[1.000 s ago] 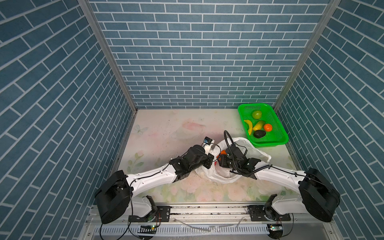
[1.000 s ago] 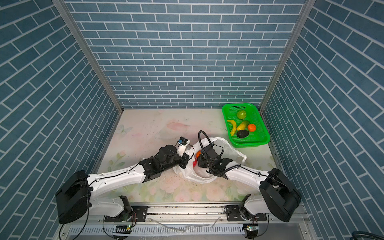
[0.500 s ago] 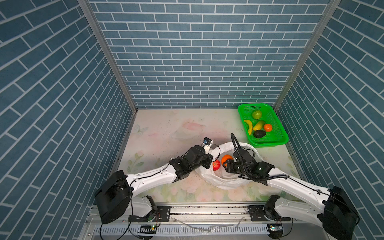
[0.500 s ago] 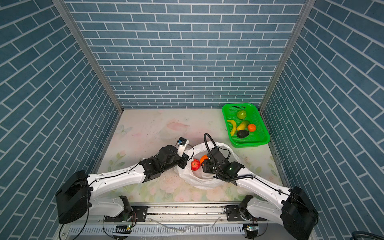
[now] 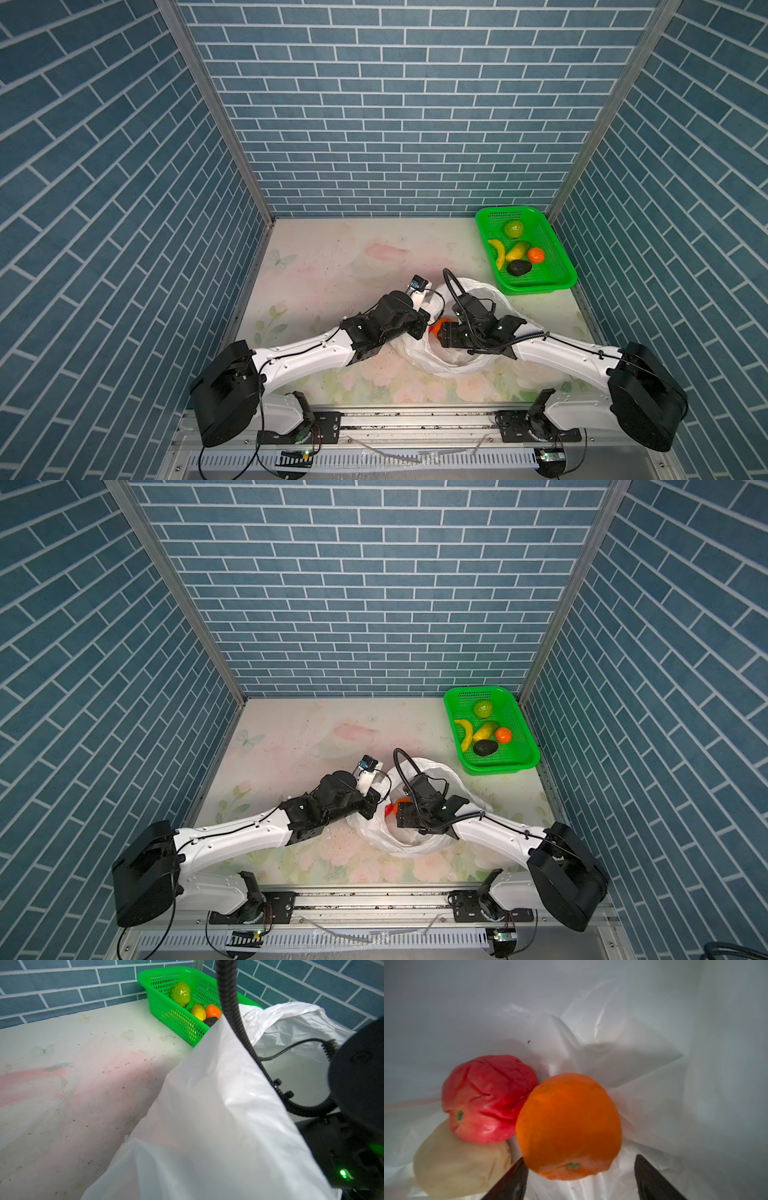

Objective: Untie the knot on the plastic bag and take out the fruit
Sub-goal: 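Lift the orange up out of the bag with the right gripper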

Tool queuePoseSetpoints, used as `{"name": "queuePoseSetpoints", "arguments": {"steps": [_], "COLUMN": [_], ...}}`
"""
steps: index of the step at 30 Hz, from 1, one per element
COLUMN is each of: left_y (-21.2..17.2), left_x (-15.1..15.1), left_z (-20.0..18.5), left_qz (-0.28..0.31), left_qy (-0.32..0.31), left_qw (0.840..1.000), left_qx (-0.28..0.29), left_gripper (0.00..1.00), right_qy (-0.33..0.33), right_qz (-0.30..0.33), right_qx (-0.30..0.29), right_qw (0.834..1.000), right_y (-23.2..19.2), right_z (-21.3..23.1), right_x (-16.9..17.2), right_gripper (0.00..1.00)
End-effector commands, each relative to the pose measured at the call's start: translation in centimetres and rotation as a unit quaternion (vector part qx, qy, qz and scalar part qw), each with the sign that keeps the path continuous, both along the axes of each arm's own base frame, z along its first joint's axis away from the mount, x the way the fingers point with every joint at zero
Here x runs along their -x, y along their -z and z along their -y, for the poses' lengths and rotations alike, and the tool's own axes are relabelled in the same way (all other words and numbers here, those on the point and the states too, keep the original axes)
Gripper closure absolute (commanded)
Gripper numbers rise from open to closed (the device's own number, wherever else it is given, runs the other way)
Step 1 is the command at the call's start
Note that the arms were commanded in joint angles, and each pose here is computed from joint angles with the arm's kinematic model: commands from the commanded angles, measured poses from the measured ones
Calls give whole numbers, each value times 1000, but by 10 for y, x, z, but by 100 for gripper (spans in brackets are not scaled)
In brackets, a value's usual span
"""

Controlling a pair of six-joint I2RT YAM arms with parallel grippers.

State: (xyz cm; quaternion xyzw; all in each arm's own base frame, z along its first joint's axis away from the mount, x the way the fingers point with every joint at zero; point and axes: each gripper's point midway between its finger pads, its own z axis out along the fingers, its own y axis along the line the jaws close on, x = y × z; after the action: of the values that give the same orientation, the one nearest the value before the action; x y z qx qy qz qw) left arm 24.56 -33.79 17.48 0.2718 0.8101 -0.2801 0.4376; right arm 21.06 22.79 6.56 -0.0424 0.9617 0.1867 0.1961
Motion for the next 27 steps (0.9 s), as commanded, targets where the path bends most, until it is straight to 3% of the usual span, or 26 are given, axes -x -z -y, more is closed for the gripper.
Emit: {"name": "queuePoseSetpoints", "arguments": {"steps": [1,7,16,23,27], "left_y": [-6,-7,-4,-3,-2], "left_x": [4,4,5,4,2], "left_z": [4,6,7,7,6], "left_qz": [4,3,1,1,1], "left_qy": [12,14,17,17,11], "left_qw": [1000,1000,1000,1000,1000], "left_qx": [4,7,5,3,-1], "left_gripper": [100,100,100,100,100], "right_qy": [30,47,50,64,47], "right_qz": [8,6,-2,27,18], "right_qx": [-7,-14,35,12,-1], "right_qw": [999,999,998,998,999], "right_y": [-23,-24,8,1,-13], "right_z": [-2,-13,-14,-14,-14], "right_x": [-10,-21,-33,-38,-29], "right_gripper": [19,20,21,43,48]}}
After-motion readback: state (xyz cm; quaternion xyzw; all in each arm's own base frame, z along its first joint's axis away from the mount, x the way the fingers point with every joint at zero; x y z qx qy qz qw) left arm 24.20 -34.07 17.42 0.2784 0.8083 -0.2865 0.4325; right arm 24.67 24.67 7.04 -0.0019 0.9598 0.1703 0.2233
